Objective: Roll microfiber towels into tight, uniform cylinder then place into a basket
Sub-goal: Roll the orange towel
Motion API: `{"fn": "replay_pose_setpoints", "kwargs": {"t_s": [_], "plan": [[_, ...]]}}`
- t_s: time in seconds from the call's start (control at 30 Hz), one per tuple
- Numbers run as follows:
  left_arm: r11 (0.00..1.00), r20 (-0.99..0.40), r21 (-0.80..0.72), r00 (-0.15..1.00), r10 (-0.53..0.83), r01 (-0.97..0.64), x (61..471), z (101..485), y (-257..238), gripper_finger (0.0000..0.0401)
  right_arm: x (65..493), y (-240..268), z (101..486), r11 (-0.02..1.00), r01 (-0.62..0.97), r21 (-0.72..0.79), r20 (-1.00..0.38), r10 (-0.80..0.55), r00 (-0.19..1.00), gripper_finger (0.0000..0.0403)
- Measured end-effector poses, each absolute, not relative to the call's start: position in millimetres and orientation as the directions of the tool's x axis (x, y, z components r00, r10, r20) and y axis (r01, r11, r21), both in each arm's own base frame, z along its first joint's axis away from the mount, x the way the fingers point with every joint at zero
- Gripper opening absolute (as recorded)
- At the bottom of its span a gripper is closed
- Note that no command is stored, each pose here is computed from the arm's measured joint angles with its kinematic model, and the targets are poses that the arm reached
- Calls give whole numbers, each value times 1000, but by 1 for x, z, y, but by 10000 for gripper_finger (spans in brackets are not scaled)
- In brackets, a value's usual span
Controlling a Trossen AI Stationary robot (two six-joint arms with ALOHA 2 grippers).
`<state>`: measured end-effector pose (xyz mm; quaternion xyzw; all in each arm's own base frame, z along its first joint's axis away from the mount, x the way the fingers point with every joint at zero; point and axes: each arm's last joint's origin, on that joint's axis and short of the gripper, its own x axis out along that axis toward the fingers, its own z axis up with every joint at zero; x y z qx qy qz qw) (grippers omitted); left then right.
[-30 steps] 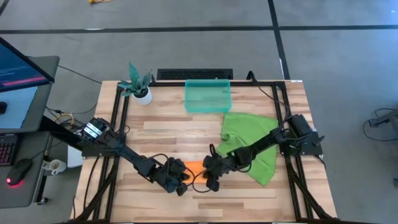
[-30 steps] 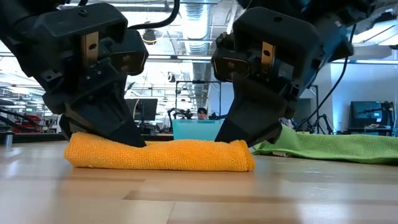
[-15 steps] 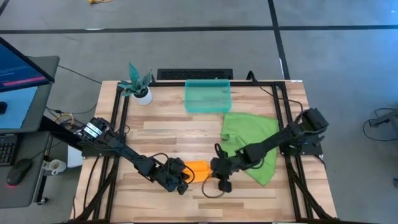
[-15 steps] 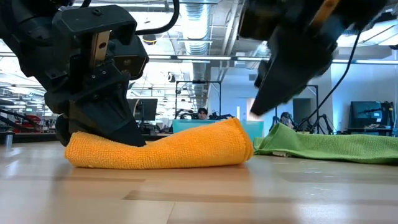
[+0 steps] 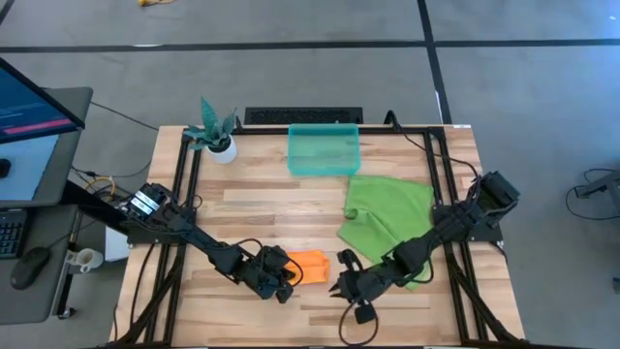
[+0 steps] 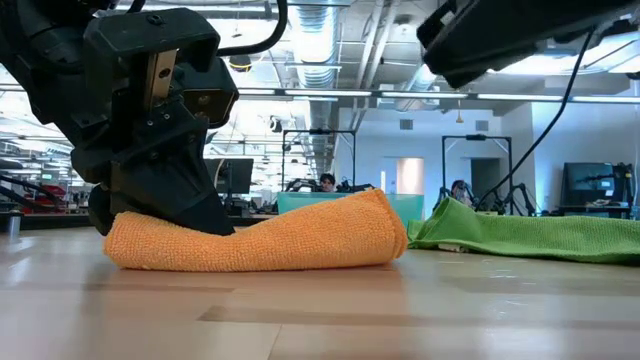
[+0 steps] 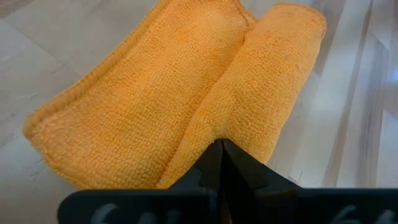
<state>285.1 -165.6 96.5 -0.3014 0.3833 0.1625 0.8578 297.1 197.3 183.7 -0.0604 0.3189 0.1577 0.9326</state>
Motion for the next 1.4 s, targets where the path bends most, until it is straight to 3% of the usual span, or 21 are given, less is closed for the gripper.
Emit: {"fn": "replay_pose_setpoints", "kwargs": {"t_s": [0.23,0.5,0.7,1.0,1.4], "plan": [[765,-755,-392,654,50,-510,285,96,-166,0,300,192,184,915,-388,-108,-615,246,749,92],[765,-754,-393,655,49,-510,285,96,-166,0,306,184,183,879,-430,-206,-618,224,754,169],[764,-751,-398,658,47,-508,286,97,-166,0,324,182,159,818,-477,-322,-610,206,765,210],[763,-748,-402,662,45,-507,286,97,-166,0,338,174,118,815,-471,-338,-694,122,709,209],[778,-739,-396,672,45,-488,287,97,-166,0,344,155,96,943,-283,-177,-766,49,641,202]]}}
